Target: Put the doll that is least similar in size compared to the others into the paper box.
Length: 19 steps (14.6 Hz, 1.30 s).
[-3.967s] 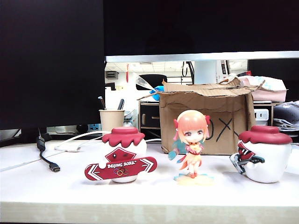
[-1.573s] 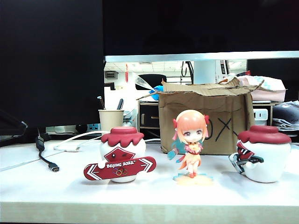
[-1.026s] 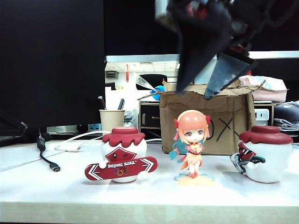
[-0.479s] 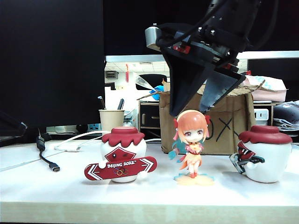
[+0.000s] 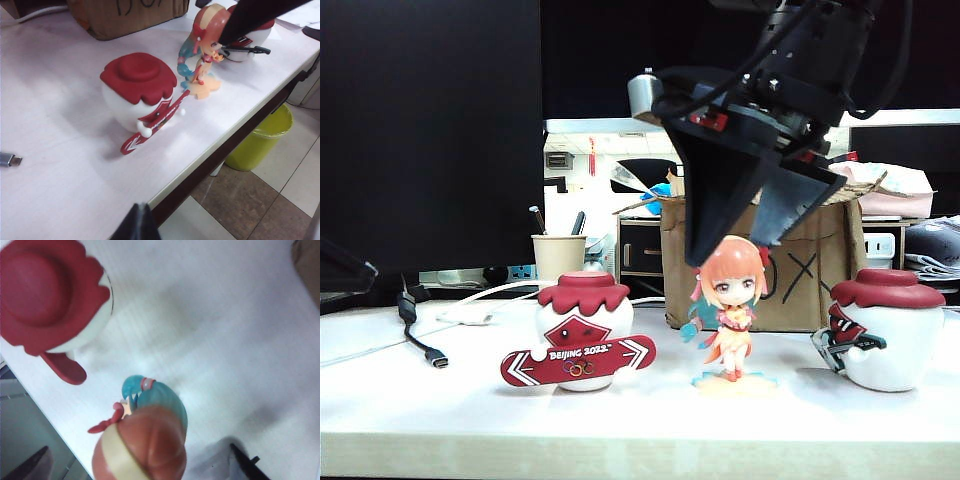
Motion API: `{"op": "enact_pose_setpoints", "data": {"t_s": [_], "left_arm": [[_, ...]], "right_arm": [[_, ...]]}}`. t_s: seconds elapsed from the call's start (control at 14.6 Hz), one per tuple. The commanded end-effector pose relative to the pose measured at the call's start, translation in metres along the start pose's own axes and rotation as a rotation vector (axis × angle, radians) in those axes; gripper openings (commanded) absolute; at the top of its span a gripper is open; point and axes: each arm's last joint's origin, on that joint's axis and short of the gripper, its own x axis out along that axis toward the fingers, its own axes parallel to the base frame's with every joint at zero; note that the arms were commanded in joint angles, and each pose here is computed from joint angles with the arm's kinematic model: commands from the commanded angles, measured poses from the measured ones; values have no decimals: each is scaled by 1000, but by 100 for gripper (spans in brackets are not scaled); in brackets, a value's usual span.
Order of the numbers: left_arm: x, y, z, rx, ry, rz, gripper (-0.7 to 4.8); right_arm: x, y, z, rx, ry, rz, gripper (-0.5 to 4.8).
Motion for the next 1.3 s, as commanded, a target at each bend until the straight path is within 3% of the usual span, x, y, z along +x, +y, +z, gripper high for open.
{"op": "enact_pose_setpoints", "data": {"t_s": [0.07, 0.55, 0.82, 0.96, 1.09, 1.16, 1.3], "left_arm": [[0, 0, 2, 2, -11, -1, -5], [0, 0, 2, 2, -12, -1, -5], [0, 0, 2, 2, -12, -1, -5], [0, 0, 2, 2, -12, -1, -5], [0, 0, 2, 2, -12, -1, -5], [0, 0, 2, 2, -12, -1, -5], [0, 0, 2, 2, -12, -1, -5]], "right_arm": [[3, 1, 0, 0, 16, 18, 479], [18, 0, 0, 5, 64, 28, 479], [20, -1, 4, 1, 30, 21, 479], [20, -2, 3, 2, 44, 1, 360], [20, -2, 1, 4, 67, -7, 357], [20, -2, 0, 4, 76, -20, 325], [20, -2, 0, 4, 82, -26, 189]]}}
